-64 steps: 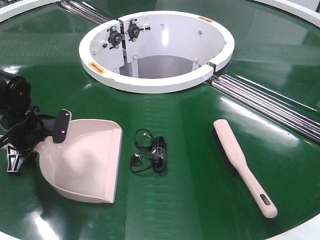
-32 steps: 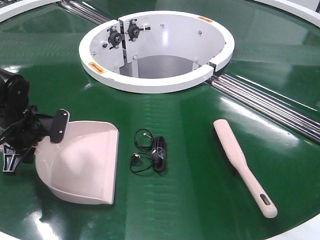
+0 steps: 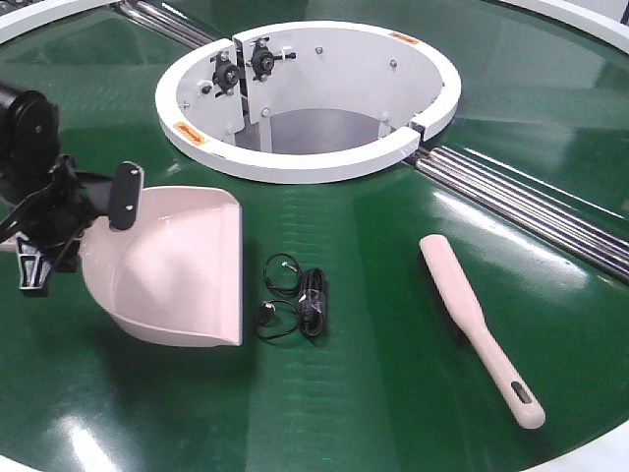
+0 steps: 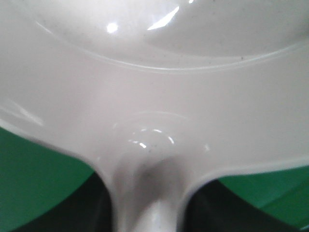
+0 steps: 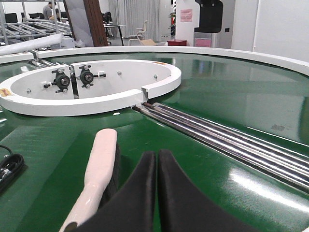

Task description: Clean and inspect green conveyor with broom and dustpan

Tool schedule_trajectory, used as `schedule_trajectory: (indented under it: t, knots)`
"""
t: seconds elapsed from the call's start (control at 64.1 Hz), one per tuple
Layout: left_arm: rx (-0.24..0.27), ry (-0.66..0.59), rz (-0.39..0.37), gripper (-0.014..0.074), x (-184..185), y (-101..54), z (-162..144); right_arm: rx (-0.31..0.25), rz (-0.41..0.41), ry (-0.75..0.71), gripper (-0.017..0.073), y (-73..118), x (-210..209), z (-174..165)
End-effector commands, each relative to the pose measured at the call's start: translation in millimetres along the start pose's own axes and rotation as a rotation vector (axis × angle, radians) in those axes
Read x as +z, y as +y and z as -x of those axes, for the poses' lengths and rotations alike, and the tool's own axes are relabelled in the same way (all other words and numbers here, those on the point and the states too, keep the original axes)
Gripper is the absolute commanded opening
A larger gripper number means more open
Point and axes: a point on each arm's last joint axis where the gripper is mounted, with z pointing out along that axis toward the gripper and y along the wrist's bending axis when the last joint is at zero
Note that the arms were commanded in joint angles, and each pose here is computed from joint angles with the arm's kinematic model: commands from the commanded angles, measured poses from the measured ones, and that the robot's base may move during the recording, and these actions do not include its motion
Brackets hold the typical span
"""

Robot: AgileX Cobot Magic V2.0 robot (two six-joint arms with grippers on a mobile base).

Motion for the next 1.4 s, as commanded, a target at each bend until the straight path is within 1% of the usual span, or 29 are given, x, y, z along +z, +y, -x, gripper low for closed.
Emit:
schedule_trajectory:
  t: [0.0, 0.078, 0.156, 0.218, 0.312, 0.468, 0.609, 0.983, 1.248, 1.389]
  knots:
    - [-0.002, -0.014, 0.055, -0.0008, -20.6, 3.6, 5.2, -0.008, -0.012, -0.086, -0.0008, -0.8, -1.0, 6.8]
    - [0.013, 0.019, 0.026, -0.0008, -14.4, 2.2, 6.1, -0.008, -0.012, -0.086, -0.0008, -0.8, -1.0, 6.8]
    - [-0.019, 0.043, 0.016, -0.0008, -9.2, 3.1, 5.6, -0.008, -0.012, -0.086, -0.0008, -0.8, -1.0, 6.8]
    - [-0.027, 0.050, 0.018, -0.0008, -6.8, 4.0, 5.7, -0.008, -0.012, -0.086, -0.0008, -0.8, -1.0, 6.8]
    - [-0.022, 0.049, 0.017, -0.0008, -3.6, 4.9, 7.9, -0.008, -0.012, -0.086, -0.0008, -0.8, -1.0, 6.8]
    - [0.005, 0.055, 0.000, -0.0008, 4.6, 4.6, 16.9, -0.008, -0.012, -0.086, -0.0008, -0.8, -1.0, 6.8]
    - [0.040, 0.081, -0.010, -0.0008, 9.9, 3.5, 23.9, -0.008, -0.012, -0.086, -0.0008, -0.8, -1.0, 6.8]
    - [0.041, 0.084, -0.019, -0.0008, 9.8, 2.8, 23.6, -0.008, -0.012, -0.086, -0.0008, -0.8, -1.0, 6.8]
    - [0.035, 0.103, -0.081, -0.0006, 9.4, -2.9, 21.8, -0.008, -0.012, -0.086, -0.0008, -0.8, -1.0, 6.8]
    - [0.035, 0.103, -0.083, -0.0006, 9.4, -3.0, 21.8, -0.008, -0.012, -0.086, -0.0008, -0.8, -1.0, 6.8]
